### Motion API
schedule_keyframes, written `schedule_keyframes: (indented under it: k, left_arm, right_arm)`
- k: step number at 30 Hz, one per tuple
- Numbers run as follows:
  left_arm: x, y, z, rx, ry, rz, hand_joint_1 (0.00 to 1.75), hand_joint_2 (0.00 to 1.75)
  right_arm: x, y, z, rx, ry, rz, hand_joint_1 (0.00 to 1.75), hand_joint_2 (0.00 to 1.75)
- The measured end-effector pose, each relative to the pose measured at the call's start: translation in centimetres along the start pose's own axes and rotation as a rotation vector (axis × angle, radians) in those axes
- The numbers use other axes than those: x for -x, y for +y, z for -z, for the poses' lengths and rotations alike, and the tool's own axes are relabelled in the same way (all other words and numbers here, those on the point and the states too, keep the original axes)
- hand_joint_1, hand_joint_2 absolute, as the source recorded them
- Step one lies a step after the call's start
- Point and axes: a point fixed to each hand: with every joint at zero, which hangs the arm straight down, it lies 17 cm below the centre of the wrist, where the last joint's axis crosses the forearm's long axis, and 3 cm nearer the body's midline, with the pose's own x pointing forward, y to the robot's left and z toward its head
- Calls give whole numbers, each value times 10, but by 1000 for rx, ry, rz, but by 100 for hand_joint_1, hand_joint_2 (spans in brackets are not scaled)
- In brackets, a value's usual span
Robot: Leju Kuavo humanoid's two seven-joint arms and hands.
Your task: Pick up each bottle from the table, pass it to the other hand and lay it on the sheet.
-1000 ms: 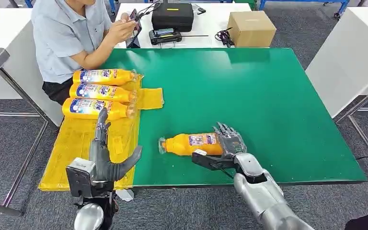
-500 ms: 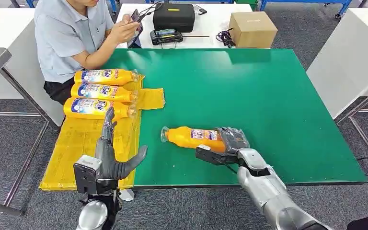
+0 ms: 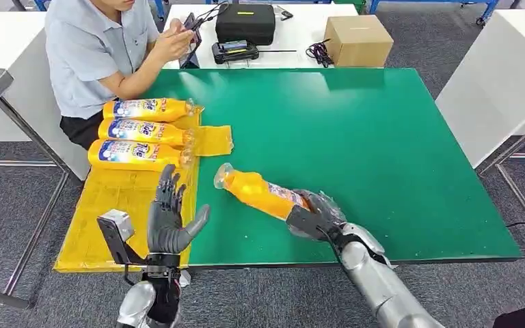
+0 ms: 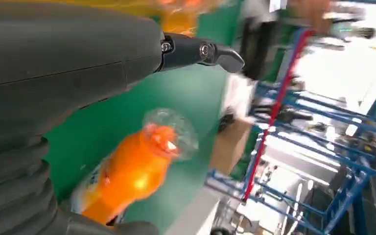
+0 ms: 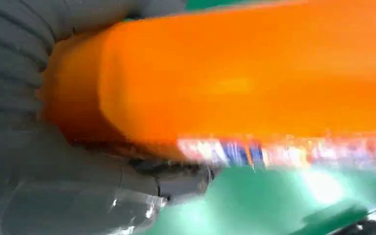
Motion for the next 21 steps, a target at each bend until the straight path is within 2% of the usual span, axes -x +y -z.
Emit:
schedule_keyframes:
  k: [5, 12, 16, 18, 19, 21]
  left_arm:
    - [35, 9, -8, -18, 96, -43, 0, 175]
    - [60, 9, -15, -9, 183, -115, 0, 175]
    - [65, -3, -18, 20, 190, -136, 0, 175]
    - [65, -7, -17, 29, 192, -147, 0, 175]
    - [65, -9, -17, 34, 191, -152, 0, 175]
    - [64, -12, -16, 40, 189, -155, 0, 175]
  right_arm:
    - [-43, 5, 9, 37, -92, 67, 143, 175]
    - [-74, 10, 13, 51, -163, 109, 148, 175]
    - [-90, 21, 17, 43, -188, 125, 145, 175]
    - [-95, 29, 18, 32, -196, 125, 134, 175]
    - [-97, 33, 19, 24, -199, 129, 134, 175]
    - [-99, 42, 19, 7, -200, 132, 145, 175]
